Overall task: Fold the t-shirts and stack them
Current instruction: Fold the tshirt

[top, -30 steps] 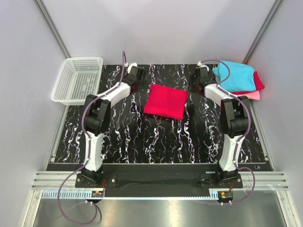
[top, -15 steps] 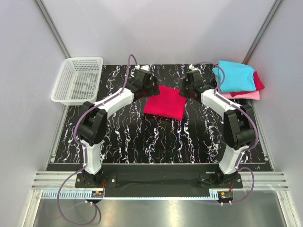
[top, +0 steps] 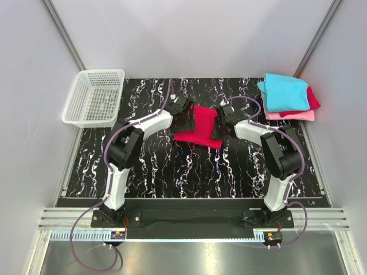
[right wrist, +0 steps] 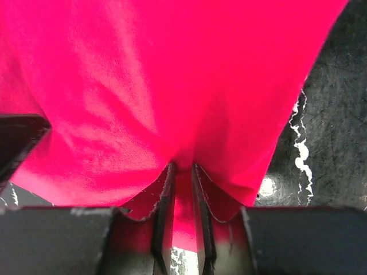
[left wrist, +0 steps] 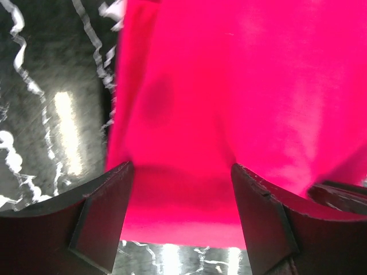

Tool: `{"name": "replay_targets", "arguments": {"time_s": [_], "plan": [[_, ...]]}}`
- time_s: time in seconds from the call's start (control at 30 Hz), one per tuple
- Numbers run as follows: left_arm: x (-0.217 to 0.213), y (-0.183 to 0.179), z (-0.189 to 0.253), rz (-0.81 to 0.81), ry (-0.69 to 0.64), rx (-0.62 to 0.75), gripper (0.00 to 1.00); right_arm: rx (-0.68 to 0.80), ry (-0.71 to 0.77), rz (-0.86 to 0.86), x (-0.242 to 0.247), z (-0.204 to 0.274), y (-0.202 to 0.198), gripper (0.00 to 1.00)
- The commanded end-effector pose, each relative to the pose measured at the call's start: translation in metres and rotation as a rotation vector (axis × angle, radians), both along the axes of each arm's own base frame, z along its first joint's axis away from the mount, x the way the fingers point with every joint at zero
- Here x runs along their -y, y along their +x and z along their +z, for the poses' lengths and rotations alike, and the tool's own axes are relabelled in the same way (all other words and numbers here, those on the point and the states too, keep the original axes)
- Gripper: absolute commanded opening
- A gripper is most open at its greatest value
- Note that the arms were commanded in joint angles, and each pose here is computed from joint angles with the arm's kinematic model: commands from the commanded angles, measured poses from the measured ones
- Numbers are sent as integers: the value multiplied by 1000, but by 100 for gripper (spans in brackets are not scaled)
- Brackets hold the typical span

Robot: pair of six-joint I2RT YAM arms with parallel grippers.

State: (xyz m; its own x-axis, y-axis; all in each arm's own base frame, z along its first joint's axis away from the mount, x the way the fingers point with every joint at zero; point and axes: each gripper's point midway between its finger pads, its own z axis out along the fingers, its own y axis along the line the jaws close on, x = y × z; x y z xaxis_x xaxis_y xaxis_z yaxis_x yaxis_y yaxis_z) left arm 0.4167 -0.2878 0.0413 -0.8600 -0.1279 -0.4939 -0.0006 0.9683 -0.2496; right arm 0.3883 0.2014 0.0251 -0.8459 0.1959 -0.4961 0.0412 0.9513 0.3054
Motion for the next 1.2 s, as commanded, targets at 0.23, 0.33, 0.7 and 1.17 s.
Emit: {"name": "replay_targets", "arguments": {"time_s": [0.23, 0.33, 0.7, 1.17], "plan": [[-46, -33, -39, 74, 235, -107, 76, -110, -87, -86, 31, -27, -50, 24], [-61, -41, -44, 83, 301, -118, 77, -133, -128, -118, 43, -31, -61, 23], [-83, -57, -19, 115, 332, -82, 77, -59, -109, -122, 48, 6, -64, 22], [-81, -70, 71, 126, 139, 83, 80, 210, -22, -47, 48, 97, -58, 72]]}}
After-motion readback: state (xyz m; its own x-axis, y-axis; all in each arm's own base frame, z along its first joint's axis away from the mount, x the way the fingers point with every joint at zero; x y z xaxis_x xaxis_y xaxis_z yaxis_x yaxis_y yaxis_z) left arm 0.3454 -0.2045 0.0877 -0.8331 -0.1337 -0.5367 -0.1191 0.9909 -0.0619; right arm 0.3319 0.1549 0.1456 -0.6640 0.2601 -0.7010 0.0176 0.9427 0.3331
